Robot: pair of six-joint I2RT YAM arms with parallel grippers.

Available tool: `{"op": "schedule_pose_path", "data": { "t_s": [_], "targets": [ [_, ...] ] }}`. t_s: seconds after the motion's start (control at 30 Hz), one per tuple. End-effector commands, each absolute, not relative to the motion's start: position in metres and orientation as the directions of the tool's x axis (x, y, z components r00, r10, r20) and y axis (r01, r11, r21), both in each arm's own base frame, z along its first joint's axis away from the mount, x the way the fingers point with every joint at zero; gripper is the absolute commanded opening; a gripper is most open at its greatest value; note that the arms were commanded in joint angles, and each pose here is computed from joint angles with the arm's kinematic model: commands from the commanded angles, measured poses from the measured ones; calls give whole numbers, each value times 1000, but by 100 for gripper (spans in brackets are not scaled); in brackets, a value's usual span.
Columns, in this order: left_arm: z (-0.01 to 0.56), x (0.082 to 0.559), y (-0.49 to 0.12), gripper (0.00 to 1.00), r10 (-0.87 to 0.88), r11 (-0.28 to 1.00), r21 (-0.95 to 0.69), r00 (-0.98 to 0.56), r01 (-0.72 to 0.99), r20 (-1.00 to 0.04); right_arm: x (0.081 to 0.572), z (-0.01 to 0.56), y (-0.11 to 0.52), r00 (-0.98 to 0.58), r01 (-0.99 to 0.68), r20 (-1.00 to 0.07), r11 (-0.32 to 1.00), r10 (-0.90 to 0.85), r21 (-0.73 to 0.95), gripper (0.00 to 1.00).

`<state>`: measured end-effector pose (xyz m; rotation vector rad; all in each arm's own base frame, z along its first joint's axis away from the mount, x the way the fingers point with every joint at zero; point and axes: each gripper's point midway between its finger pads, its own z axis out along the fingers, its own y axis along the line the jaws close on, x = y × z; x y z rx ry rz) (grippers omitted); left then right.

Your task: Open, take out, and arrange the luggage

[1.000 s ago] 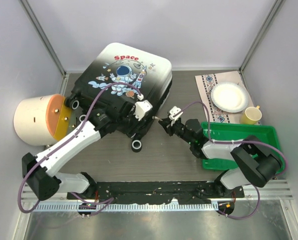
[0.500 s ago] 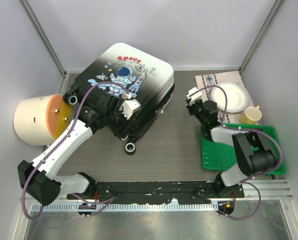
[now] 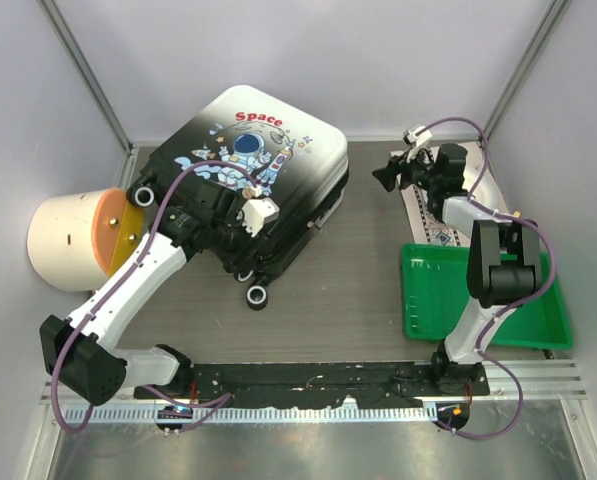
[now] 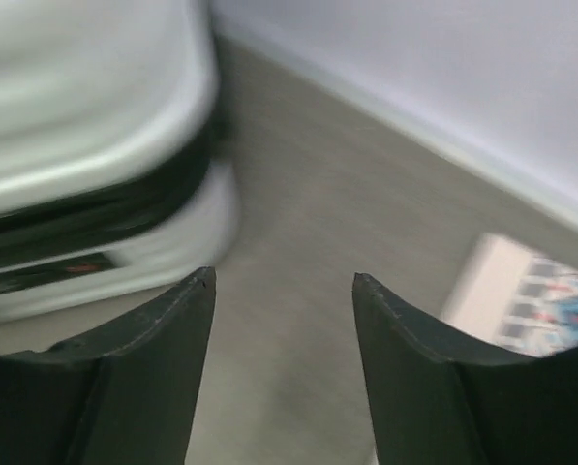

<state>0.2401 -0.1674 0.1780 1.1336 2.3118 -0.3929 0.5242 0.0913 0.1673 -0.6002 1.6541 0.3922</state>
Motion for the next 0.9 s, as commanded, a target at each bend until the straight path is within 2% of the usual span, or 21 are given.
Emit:
{"op": "schedule_pose_path", "data": {
  "t_s": [0.0, 0.13, 0.17, 0.43, 0.7, 0.77, 0.87],
  "targets": [
    [148, 223, -136, 0, 717, 606, -19, -556, 795, -420, 414, 181, 190, -365, -861, -931, 388, -19, 330, 72],
    [148, 215, -134, 0, 717, 602, -28, -555, 798, -421, 392, 172, 226, -431, -877, -900, 265, -60, 402, 73],
    [147, 213, -133, 0, 718, 601, -32, -557, 798, -417, 384, 159, 237, -492, -853, -866, 244, -85, 461, 73],
    [150, 217, -137, 0, 695, 622, -38, -574, 782, -433, 365, 124, 272, -543, -837, -817, 204, -194, 508, 73],
    [149, 216, -135, 0, 686, 636, -35, -585, 771, -433, 359, 122, 294, -592, -804, -791, 176, -156, 567, 70],
    [148, 215, -136, 0, 686, 635, -40, -586, 772, -432, 356, 129, 298, -589, -807, -796, 158, -140, 569, 68],
    [147, 215, -135, 0, 683, 639, -38, -590, 768, -430, 345, 128, 300, -611, -791, -782, 152, -127, 593, 56]
  ]
}}
